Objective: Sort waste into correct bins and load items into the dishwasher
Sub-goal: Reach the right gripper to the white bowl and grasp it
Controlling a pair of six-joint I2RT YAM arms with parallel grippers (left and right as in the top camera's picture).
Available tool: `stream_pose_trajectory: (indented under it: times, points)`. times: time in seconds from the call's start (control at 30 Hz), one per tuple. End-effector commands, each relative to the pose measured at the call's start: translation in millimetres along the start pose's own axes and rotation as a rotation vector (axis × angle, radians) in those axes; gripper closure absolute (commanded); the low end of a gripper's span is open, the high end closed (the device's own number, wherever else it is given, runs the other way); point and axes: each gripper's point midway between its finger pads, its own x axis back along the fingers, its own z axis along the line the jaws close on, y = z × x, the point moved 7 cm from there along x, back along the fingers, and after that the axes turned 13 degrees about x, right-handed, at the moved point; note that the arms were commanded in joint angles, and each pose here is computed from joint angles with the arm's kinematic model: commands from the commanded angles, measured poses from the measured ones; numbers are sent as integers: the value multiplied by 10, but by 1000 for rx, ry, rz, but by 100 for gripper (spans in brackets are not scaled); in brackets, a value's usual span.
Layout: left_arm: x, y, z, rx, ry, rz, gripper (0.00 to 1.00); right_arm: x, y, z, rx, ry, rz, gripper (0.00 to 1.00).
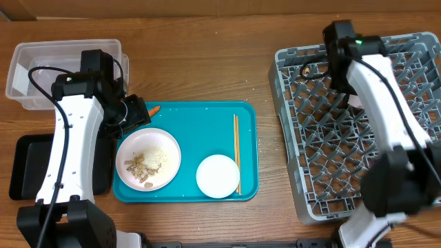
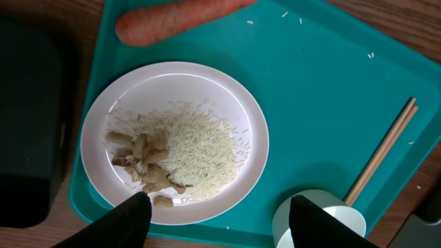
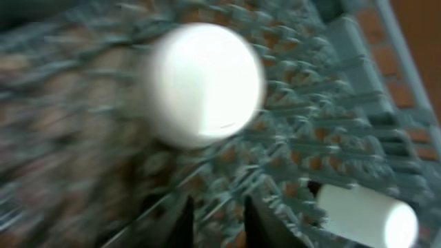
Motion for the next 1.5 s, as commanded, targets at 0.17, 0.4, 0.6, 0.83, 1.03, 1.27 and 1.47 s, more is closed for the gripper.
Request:
stream_pose_trajectory:
  times: [0.17,0.4,0.6,0.83,1.03,1.27,1.47]
  points:
    - [81,10,-17,-24,-11,-29,33,1116,-438,793,351,863,-42,61]
    - [81,9,-16,-24,-10,-28,33,1254,-1073,1468,562,914,89,55]
    - [81,10,-16,-24,-10,-29,33,1126,-1596,1931,624,906,165,55]
    - [80,5,-14,-24,-9,-26,33,666,-2027,2203,621,890,211,57]
    - [80,4,-13,-23,-9,-26,33,492,-2154,2216,618,879,234,65]
    - [80,4,-13,-23,-9,-26,33,470,-2237,2237,621,923,270,71]
    - [80,3,-13,-23,-9,-25,33,448,-2267,2245,619,928,289,85]
